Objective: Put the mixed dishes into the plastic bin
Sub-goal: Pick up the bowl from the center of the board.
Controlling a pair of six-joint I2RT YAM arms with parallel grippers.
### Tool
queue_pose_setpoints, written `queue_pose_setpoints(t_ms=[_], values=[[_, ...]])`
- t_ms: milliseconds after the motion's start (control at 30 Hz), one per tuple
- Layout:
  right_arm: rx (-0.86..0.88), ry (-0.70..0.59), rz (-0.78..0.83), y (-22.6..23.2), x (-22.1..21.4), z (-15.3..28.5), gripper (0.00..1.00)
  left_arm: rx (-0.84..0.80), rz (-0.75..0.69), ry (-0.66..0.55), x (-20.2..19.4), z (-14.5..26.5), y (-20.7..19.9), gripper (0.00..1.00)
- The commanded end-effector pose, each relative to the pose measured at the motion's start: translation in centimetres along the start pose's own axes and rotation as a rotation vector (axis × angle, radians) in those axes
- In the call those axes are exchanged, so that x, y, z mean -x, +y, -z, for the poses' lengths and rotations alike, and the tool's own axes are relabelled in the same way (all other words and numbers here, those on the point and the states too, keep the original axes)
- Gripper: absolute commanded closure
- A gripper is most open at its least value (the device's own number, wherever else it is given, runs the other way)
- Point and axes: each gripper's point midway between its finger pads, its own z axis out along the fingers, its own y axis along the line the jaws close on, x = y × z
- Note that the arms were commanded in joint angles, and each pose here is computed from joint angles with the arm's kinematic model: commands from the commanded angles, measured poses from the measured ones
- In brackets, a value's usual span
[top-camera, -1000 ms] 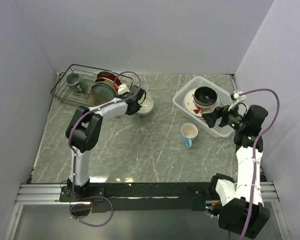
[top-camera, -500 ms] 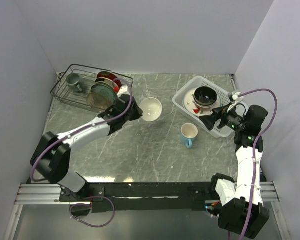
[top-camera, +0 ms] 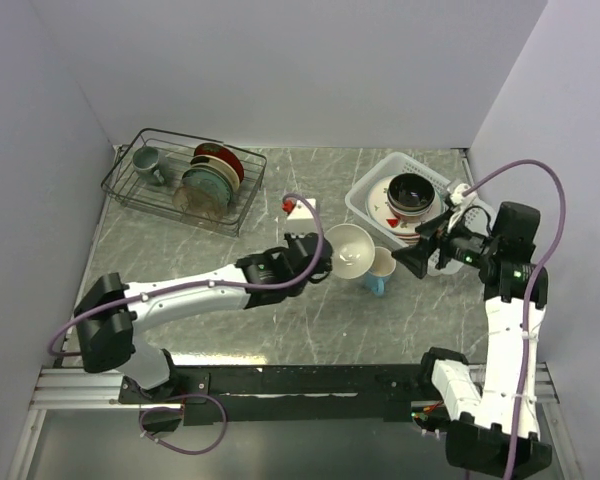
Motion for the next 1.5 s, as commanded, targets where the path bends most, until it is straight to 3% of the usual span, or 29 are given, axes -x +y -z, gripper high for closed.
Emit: queue_pose_setpoints(t_ms=[0,67,100,167,400,633,867,967,1000,1100,1233,1333,1367,1433,1467], values=[[-0.019,0.077,0.007,1.5,-1.7,-0.7,0.00,0.144,0.161,-0.214,4.8,1.3,-2.3,0.99],[-0.064,0.091,0.008,1.0,-2.0,-1.4,0.00,0.221,0.141,-0.237,3.8,1.4,-2.3,0.99],[-0.048,0.095,0.009,1.6,-2.0,-1.9,0.00,0.208,0.203,-0.253,4.8,1.9,-3.8,0.99],[-0.094,0.112,0.019,0.9,-2.1,-2.4,0.00,0.274,0.152,-0.245,3.7,1.6,-3.2,0.99],[-0.185,0.159,-0.003,-0.6,-2.5,-4.2,0.03,0.235,0.178,-0.250,3.7,2.0,-5.1,0.99],[-0.204,0.169,-0.009,-0.9,-2.5,-5.3,0.26,0.214,0.177,-0.243,3.7,2.3,-5.3,0.99],[-0.193,0.192,-0.021,-0.9,-2.7,-6.4,0.38,0.175,0.180,-0.241,4.0,2.9,-5.6,0.99],[-0.197,0.208,-0.028,-1.1,-2.8,-6.8,0.52,0.143,0.180,-0.241,4.2,3.2,-6.1,0.99],[-0.200,0.210,-0.029,-1.2,-2.8,-6.8,0.65,0.133,0.180,-0.238,4.2,3.3,-6.2,0.99],[-0.207,0.214,-0.031,-1.5,-2.7,-6.9,0.87,0.100,0.186,-0.239,4.5,3.7,-6.3,0.99],[-0.205,0.204,-0.022,-1.4,-2.4,-6.8,1.00,0.032,0.207,-0.242,5.1,4.8,-6.4,0.97],[-0.191,0.191,-0.009,-1.2,-2.0,-6.7,1.00,-0.061,0.201,-0.232,5.3,5.7,-7.0,0.80],[-0.194,0.181,-0.010,-1.3,-1.8,-6.5,1.00,-0.079,0.135,-0.212,4.1,5.6,-6.4,0.62],[-0.168,0.167,0.000,-1.0,-1.4,-6.2,1.00,-0.246,0.165,-0.221,5.4,7.2,-8.6,0.41],[-0.174,0.151,0.003,-1.3,-1.0,-5.9,1.00,-0.284,0.098,-0.211,4.2,7.1,-8.3,0.26]])
